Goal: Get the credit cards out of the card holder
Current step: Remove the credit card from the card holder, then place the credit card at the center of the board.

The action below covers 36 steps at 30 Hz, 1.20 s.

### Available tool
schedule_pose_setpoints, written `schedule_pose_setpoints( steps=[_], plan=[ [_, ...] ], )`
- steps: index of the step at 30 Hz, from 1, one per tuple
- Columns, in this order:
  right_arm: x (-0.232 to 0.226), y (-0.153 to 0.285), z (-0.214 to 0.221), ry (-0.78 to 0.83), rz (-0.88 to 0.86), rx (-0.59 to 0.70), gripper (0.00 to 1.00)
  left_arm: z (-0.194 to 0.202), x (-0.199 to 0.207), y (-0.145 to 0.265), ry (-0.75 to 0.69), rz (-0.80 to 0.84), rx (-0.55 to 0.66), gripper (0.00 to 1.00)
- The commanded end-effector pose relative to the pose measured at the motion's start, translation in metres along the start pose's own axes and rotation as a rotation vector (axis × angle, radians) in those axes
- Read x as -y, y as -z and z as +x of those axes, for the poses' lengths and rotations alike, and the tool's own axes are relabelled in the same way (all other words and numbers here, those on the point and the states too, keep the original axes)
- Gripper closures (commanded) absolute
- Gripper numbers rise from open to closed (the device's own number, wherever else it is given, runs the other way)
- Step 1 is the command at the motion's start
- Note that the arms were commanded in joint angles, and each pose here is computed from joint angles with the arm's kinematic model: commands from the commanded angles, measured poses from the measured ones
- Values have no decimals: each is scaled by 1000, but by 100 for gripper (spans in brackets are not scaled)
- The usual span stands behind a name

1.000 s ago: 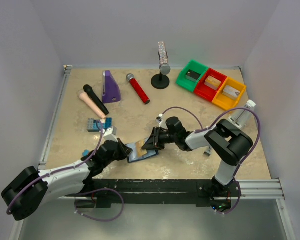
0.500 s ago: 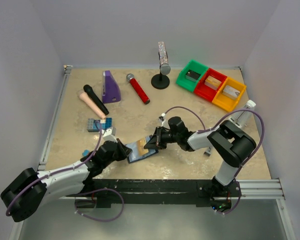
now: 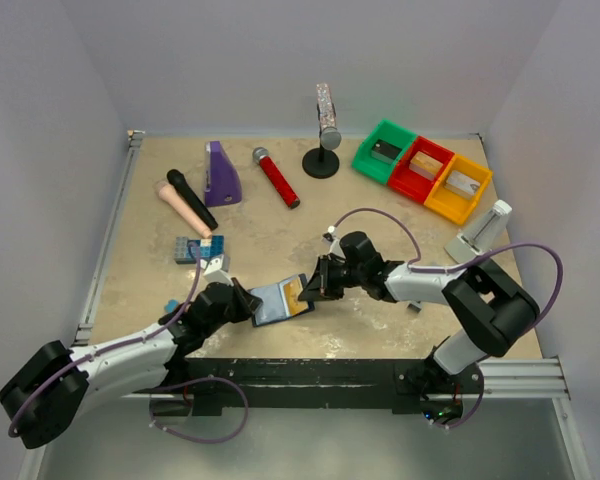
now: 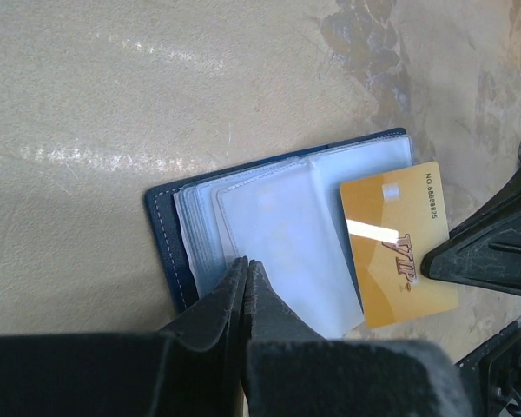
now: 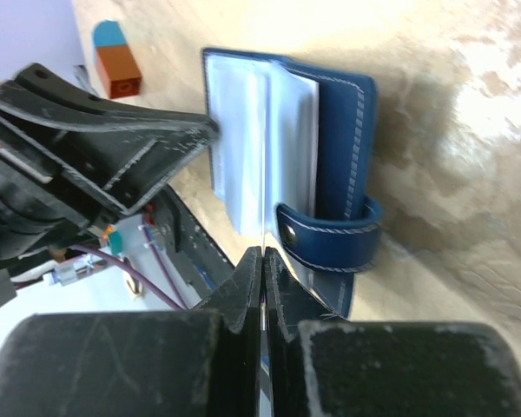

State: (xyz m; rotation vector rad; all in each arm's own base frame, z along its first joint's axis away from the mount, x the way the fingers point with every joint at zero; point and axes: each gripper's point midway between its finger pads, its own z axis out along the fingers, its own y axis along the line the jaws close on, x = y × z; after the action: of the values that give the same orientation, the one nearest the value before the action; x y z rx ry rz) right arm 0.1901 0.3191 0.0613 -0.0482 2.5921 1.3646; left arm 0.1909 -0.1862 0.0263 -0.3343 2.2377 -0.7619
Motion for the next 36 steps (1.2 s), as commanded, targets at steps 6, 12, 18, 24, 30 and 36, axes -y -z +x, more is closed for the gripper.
schedule_pose_setpoints(
  steps=[6,12,18,24,30,36],
  plan=[
    [-8,20,-9,96,41,51,100,15,-36,13,-51,-140,-66,80],
    [-24,42,-10,194,38,63,100,-13,-2,27,-83,-43,-6,47],
    [-58,71,11,367,-92,-28,100,-46,46,50,-133,107,60,33],
    [-96,110,54,514,-320,-206,100,-51,142,101,-314,632,72,24],
    [-112,143,77,622,-422,-274,100,-28,192,139,-376,975,-84,23],
    [-114,151,84,636,-429,-287,100,-16,199,154,-385,1105,-143,25]
  ],
)
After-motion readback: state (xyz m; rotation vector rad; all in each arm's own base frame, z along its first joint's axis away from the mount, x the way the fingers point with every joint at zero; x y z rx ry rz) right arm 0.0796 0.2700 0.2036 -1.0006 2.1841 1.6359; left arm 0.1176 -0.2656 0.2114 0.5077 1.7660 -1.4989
